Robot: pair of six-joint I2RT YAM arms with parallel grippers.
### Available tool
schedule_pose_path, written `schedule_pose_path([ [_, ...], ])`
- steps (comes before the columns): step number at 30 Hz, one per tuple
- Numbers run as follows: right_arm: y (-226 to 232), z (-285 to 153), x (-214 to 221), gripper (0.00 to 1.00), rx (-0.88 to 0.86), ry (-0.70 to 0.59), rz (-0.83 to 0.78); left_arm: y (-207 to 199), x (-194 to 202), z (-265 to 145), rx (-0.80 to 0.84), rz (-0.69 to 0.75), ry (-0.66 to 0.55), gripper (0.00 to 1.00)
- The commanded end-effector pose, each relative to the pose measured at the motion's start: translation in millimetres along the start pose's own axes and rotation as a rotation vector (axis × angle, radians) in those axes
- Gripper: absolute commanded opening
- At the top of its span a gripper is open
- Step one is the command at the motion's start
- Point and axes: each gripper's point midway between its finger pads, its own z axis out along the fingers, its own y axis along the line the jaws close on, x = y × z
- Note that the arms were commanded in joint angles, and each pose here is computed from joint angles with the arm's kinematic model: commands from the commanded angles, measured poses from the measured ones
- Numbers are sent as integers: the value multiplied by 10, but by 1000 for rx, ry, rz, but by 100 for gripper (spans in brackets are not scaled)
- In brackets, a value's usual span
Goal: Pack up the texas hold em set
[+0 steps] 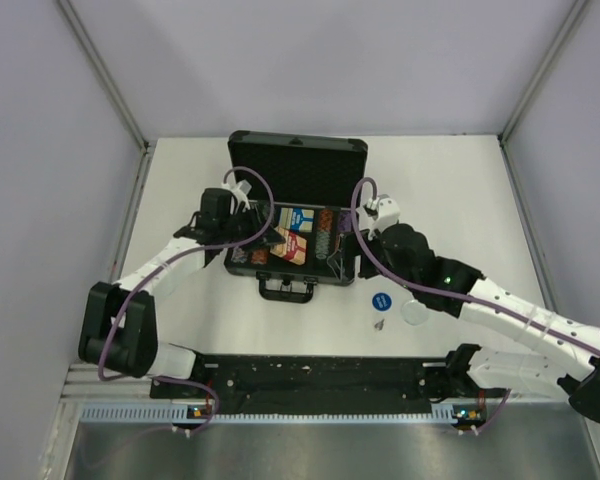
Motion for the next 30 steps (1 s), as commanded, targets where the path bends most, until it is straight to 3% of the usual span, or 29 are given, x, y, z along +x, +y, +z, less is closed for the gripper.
schedule_pose_path([
  [1,53,-22,-39,94,-7,-18,60,-128,-88,121,84,80,-2,0],
  [18,47,-3,37,93,-5,3,83,-22,97,318,131,17,51,1],
  [25,35,24,90,93,0,18,91,243,174,269,-29,11,81,42],
  [28,31,27,110,93,2,21,94,238,112,199,-69,30,70,54],
  [30,33,29,115,93,1,22,97,261,71,154,-107,56,68,57],
])
